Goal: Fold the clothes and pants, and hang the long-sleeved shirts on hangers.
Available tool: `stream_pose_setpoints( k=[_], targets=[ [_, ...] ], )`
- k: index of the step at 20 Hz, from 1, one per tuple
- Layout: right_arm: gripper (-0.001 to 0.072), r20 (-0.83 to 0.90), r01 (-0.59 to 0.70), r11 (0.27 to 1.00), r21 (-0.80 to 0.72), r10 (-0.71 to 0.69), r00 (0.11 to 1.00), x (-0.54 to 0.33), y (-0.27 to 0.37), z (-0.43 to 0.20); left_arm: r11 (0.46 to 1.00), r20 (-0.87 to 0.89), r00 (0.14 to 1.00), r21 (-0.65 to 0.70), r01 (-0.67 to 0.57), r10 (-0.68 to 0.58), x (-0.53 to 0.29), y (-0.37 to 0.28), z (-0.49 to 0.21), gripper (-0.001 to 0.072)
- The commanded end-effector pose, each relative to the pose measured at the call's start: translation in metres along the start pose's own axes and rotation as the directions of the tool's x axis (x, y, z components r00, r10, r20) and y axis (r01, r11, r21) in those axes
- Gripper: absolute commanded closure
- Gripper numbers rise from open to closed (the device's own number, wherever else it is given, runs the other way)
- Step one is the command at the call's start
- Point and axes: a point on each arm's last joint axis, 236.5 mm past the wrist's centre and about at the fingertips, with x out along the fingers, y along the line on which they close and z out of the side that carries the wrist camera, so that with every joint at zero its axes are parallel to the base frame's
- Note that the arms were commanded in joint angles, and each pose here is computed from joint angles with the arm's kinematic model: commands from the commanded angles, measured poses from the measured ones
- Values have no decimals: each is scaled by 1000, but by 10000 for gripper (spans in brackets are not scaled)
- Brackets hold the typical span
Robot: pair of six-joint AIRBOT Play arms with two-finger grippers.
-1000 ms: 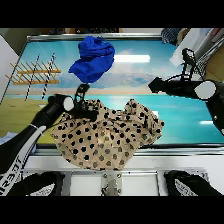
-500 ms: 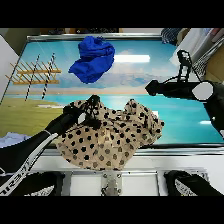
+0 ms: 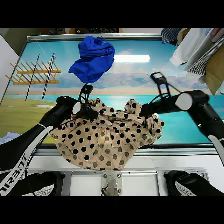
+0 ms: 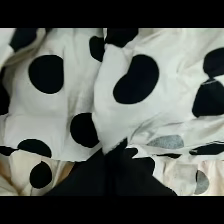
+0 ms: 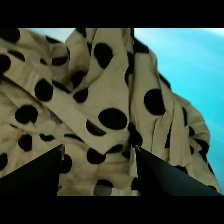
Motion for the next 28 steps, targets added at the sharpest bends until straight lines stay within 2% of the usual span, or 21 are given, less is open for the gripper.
stream_pose_setpoints(
  k=[1, 4, 9, 12, 18, 27, 28],
  targets=[
    [236, -106, 51, 992, -116, -63, 992, 28, 16, -41, 1000, 34, 999, -19, 6, -6, -17, 2, 8, 696],
    [237, -86, 175, 981, -80, -181, 980, 44, 12, -48, 1000, 28, 1000, -9, 8, -8, -17, -1, 6, 696],
    [236, -107, 353, 933, 73, -345, 933, 67, -11, -52, 1000, 20, 1000, -9, 8, -7, -17, -1, 4, 696],
    [237, -103, 381, 913, 147, -369, 924, 83, -17, -49, 1000, 8, 1000, -9, 5, -5, -17, -1, 1, 696],
    [238, -6, 358, 904, 234, -366, 930, 89, -18, -25, 1000, 7, 1000, -10, 6, -6, -17, -1, 1, 697],
    [245, 7, 474, 862, 181, -483, 876, 75, -51, -21, 1000, -39, 999, -8, -5, 5, -18, 1, -10, 696],
    [389, 6, 476, 859, 186, -486, 874, 75, -53, -20, 1000, -43, 999, -9, -5, 5, -18, 1, -11, 697]
  ],
)
